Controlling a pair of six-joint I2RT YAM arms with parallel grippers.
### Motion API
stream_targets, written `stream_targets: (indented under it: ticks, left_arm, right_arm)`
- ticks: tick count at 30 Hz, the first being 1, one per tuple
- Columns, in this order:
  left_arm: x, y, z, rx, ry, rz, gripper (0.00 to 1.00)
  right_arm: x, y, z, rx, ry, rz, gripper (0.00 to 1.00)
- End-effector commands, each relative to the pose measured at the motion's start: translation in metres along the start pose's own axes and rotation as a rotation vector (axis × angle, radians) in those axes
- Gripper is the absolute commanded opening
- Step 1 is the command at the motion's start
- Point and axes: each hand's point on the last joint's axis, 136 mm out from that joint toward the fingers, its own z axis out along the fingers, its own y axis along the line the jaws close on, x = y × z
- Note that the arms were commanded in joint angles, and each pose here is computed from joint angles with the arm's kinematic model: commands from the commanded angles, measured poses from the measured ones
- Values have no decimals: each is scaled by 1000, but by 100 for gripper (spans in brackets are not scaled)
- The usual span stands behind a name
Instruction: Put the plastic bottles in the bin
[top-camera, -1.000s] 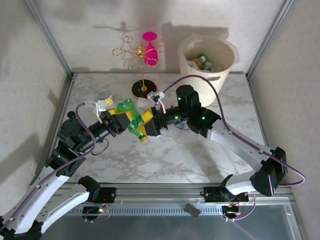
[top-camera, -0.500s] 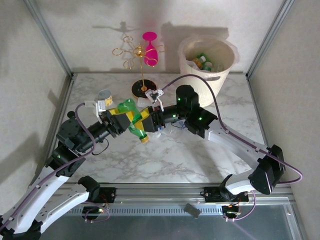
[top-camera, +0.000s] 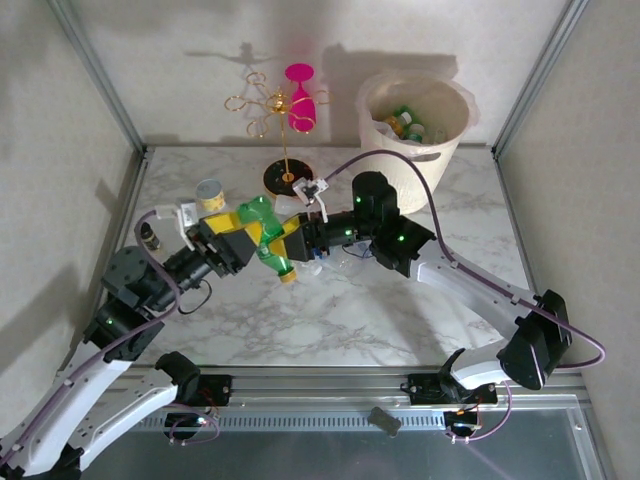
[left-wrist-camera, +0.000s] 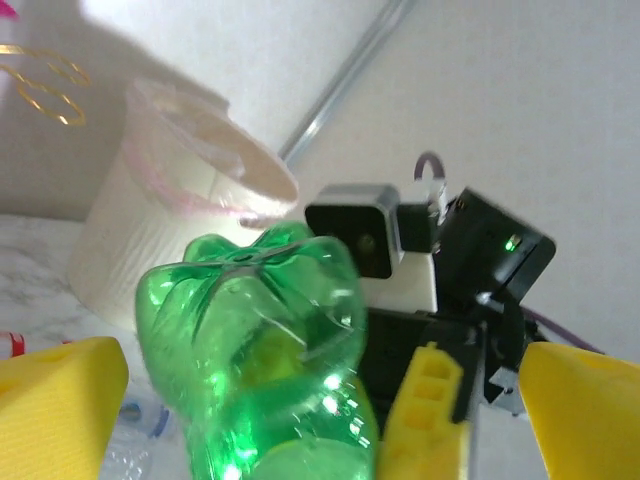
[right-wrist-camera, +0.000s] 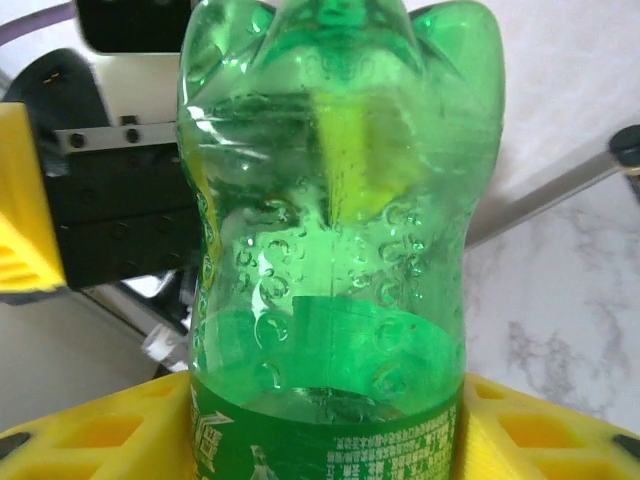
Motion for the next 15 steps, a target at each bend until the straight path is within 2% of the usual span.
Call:
stream_targets:
  ticks: [1, 5, 10, 15]
  left_arm:
    - [-26, 3, -16, -65, -126, 32, 100]
    - [-24, 25, -21, -181, -139, 49, 100]
    - [0, 59, -9, -313, -44, 42, 100]
    - [34, 89, 9, -394, 73, 9, 100]
  right_arm:
    - [-25, -17, -29, 171, -107, -52, 45]
    - [-49, -42, -65, 415, -205, -97, 44]
    - [-90, -72, -129, 815, -335, -176, 43]
    - [-130, -84, -184, 1064, -450, -228, 43]
